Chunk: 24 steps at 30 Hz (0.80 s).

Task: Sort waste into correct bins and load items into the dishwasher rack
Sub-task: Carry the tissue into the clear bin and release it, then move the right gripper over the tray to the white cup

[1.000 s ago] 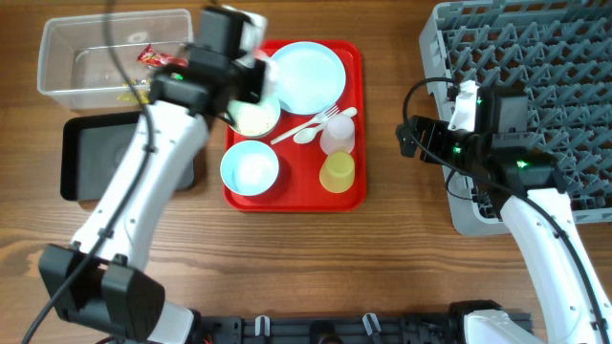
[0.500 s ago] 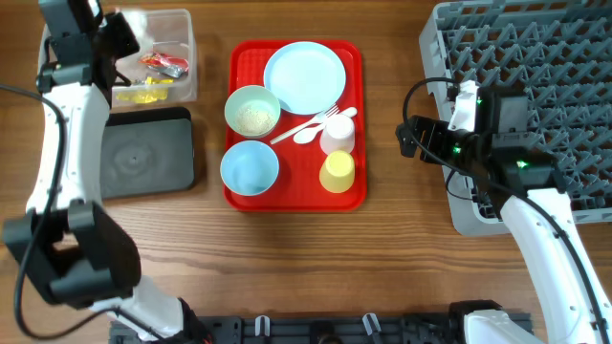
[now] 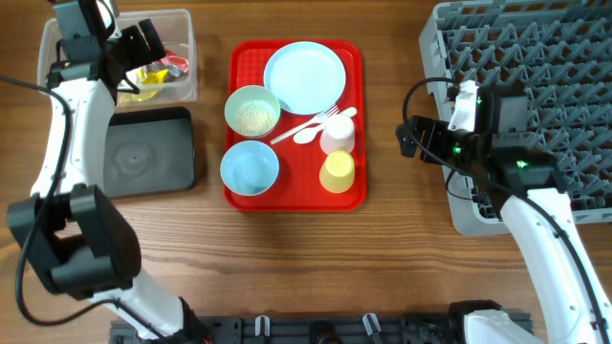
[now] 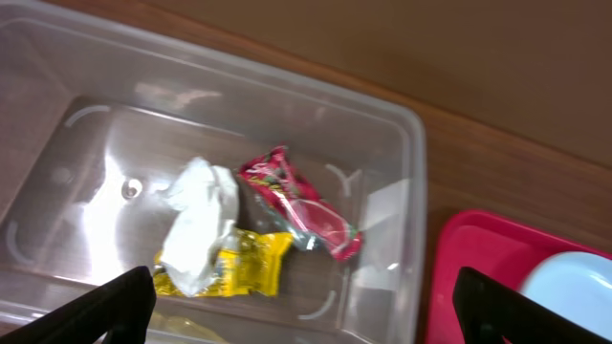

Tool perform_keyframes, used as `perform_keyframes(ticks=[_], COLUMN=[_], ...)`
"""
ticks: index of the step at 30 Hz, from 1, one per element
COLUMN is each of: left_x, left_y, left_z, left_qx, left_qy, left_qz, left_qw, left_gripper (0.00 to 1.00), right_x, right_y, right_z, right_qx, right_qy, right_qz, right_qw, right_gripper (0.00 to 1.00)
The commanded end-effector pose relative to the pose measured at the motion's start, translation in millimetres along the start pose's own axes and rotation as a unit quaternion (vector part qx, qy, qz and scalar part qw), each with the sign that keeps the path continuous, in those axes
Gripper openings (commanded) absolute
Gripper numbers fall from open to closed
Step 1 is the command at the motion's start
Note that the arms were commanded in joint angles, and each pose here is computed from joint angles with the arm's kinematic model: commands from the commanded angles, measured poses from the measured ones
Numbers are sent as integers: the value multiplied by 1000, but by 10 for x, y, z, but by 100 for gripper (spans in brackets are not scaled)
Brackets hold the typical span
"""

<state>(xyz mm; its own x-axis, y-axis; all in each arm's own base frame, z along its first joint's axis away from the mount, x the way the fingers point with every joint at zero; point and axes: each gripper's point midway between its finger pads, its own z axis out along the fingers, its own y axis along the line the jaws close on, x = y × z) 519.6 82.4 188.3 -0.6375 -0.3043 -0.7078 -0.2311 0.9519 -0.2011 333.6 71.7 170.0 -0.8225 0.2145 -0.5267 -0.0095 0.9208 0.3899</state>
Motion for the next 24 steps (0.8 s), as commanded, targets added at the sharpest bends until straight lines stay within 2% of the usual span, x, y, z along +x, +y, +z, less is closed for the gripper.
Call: perform_keyframes(ticks=[1, 8, 14, 24], left_x=[-128, 90, 299, 885], left_y=[-364, -432, -430, -302], left_z=[-540, -1089, -1492, -1383], left_qx=[74, 75, 68, 38], left_qy=[-11, 30, 62, 163], left_qz=[5, -2, -24, -71], left_qw=[997, 997, 996, 983], left_gripper=[100, 100, 100, 100], right_x=[-66, -91, -98, 83], right_y=[-9, 8, 172, 625], right_z=[2, 2, 2, 71], right_qx=[2, -2, -41, -79], right_qy=[-6, -11, -11, 6], right_qz=[4, -4, -33, -88], right_qw=[1000, 1000, 999, 993], right_gripper=[100, 100, 100, 100])
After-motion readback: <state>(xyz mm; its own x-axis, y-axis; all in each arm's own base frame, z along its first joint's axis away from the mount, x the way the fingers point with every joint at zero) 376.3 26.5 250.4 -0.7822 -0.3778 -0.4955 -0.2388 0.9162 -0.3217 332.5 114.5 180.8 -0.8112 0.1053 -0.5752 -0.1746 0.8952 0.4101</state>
